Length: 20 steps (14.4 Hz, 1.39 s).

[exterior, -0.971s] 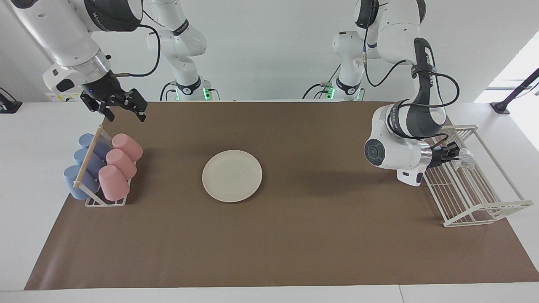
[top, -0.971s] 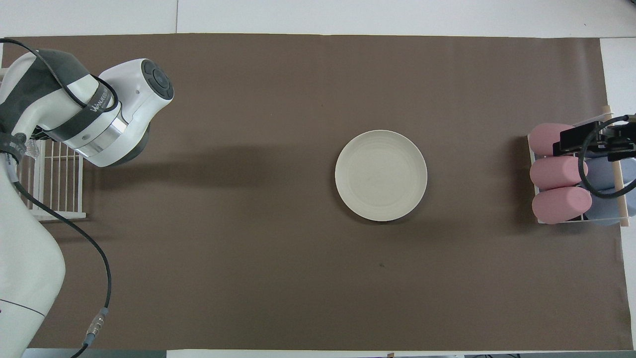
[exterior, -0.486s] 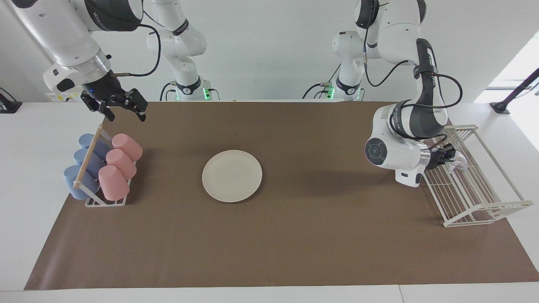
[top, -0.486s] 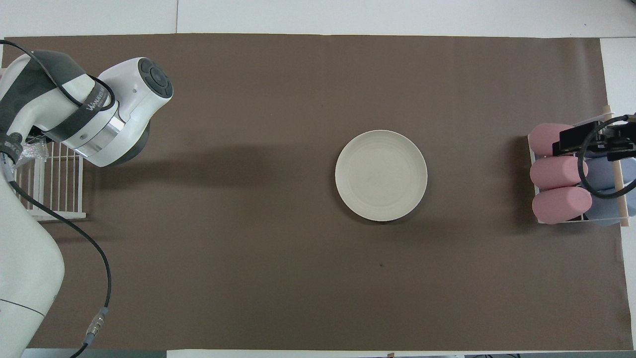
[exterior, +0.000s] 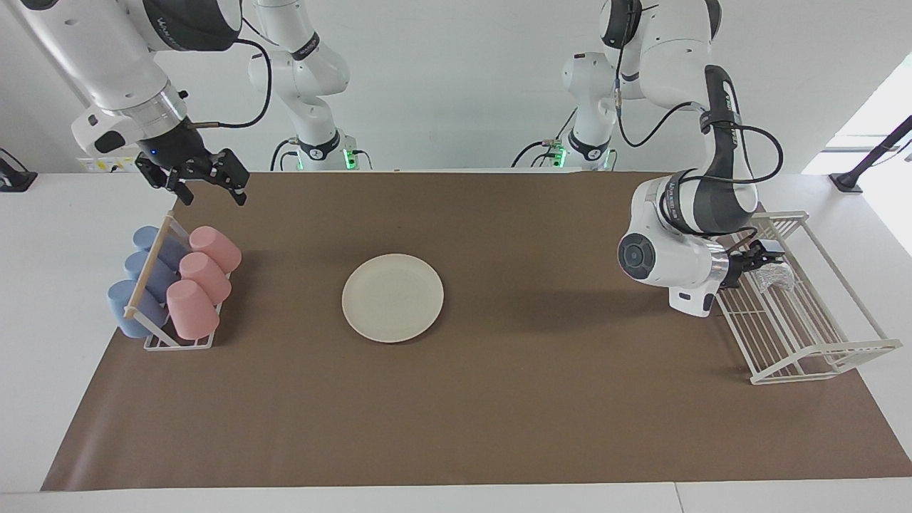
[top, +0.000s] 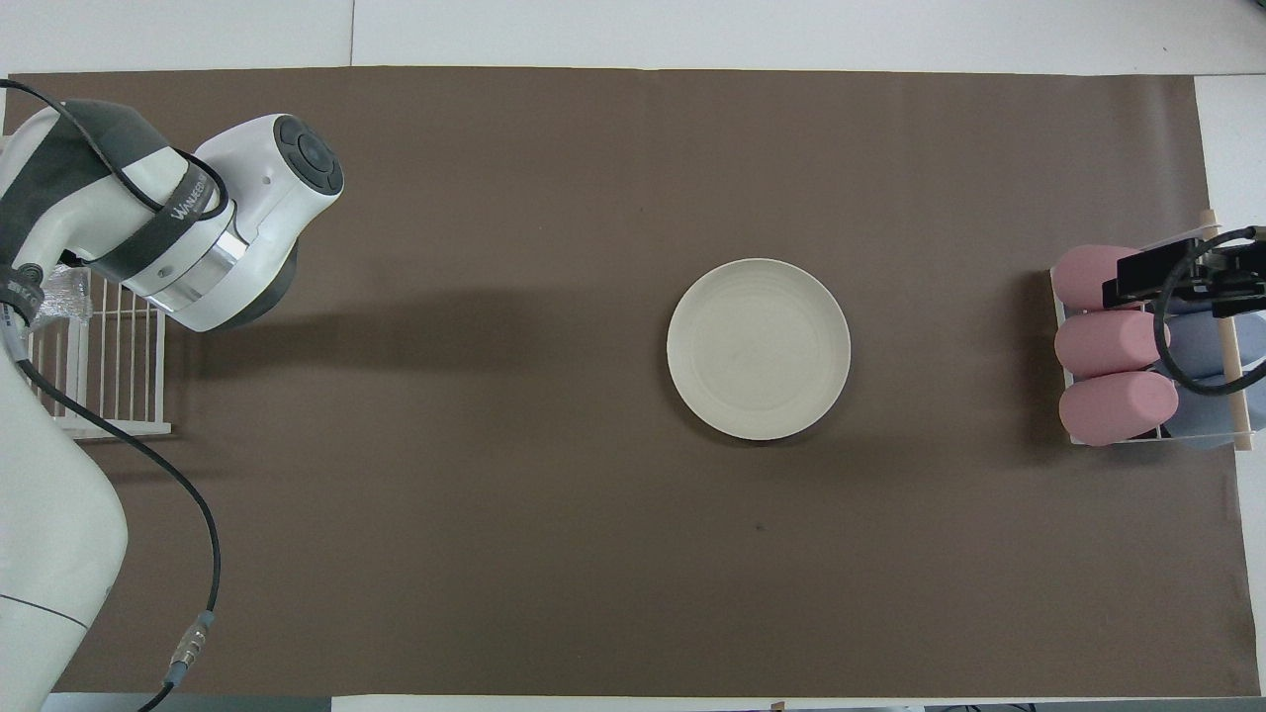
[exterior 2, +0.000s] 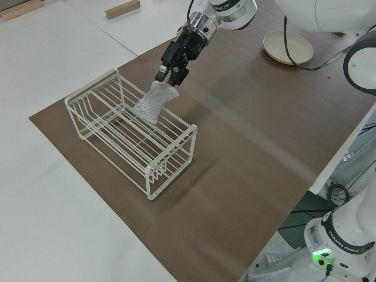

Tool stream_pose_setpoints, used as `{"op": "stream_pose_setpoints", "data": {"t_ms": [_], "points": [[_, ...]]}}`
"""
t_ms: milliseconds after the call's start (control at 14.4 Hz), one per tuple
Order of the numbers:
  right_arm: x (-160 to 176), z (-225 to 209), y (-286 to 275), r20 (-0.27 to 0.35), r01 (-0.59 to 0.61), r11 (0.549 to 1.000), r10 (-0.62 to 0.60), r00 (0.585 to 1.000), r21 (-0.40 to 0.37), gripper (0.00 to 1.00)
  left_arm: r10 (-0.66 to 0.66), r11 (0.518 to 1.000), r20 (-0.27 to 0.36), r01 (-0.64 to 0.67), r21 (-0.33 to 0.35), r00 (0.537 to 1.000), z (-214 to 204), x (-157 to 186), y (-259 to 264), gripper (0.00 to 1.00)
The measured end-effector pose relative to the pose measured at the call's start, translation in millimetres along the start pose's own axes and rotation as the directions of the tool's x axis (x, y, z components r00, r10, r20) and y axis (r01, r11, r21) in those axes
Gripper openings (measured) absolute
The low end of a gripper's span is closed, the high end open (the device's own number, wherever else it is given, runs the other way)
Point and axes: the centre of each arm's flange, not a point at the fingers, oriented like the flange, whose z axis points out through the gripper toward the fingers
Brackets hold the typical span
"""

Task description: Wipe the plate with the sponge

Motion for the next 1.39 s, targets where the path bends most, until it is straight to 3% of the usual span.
{"op": "stream_pose_setpoints", "data": {"t_ms": [208, 277, 347, 486, 694, 902, 971, 1179, 1387], "points": [[0.1, -0.4, 6.2, -0.001, 0.026, 1.000, -0.026, 1.000, 0.000, 1.00, -0.001, 1.000, -0.001, 0.001, -0.012, 1.000, -0.7, 0.4, 0.4, 1.00], [0.1, -0.5, 6.7, -0.001, 0.026, 1.000, -0.026, 1.000, 0.000, 1.00, -0.007, 0.999, 0.014, 0.008, -0.045, 1.000, -0.3, 0.5, -0.5, 1.00], [0.1, -0.4, 6.6, -0.001, 0.026, 1.000, -0.026, 1.000, 0.000, 1.00, -0.013, 0.994, 0.035, 0.017, -0.110, 0.999, 0.0, 1.4, -5.4, 1.00], [0.1, -0.4, 6.6, -0.001, 0.026, 1.000, -0.026, 1.000, 0.000, 1.00, -0.010, 0.951, 0.074, 0.032, -0.309, 0.997, -2.1, 2.6, -39.9, 1.00], [0.1, -0.5, 6.6, -0.001, 0.026, 1.000, -0.026, 1.000, 0.000, 1.00, -0.019, 0.806, 0.111, 0.081, -0.586, 0.994, -15.1, -15.4, -117.0, 1.00], [0.1, -0.5, 6.7, -0.001, 0.026, 1.000, -0.026, 1.000, 0.000, 1.00, -0.030, 0.593, 0.143, 0.133, -0.794, 0.989, -34.7, -48.5, -172.6, 1.00], [0.1, -0.5, 6.7, -0.001, 0.026, 1.000, -0.026, 1.000, 0.000, 1.00, -0.012, 0.549, 0.136, 0.120, -0.827, 0.991, -33.9, -62.7, -187.5, 1.00], [0.1, -0.5, 6.7, -0.001, 0.027, 1.000, -0.027, 1.000, 0.000, 1.00, 0.028, 0.509, 0.103, 0.074, -0.858, 0.994, -46.5, -106.5, -206.7, 1.00], [0.1, -0.4, 7.2, -0.001, 0.027, 1.000, -0.027, 1.000, -0.005, 1.00, 0.052, 0.443, 0.085, 0.053, -0.895, 0.995, -69.9, -116.4, -209.5, 1.00]]}}
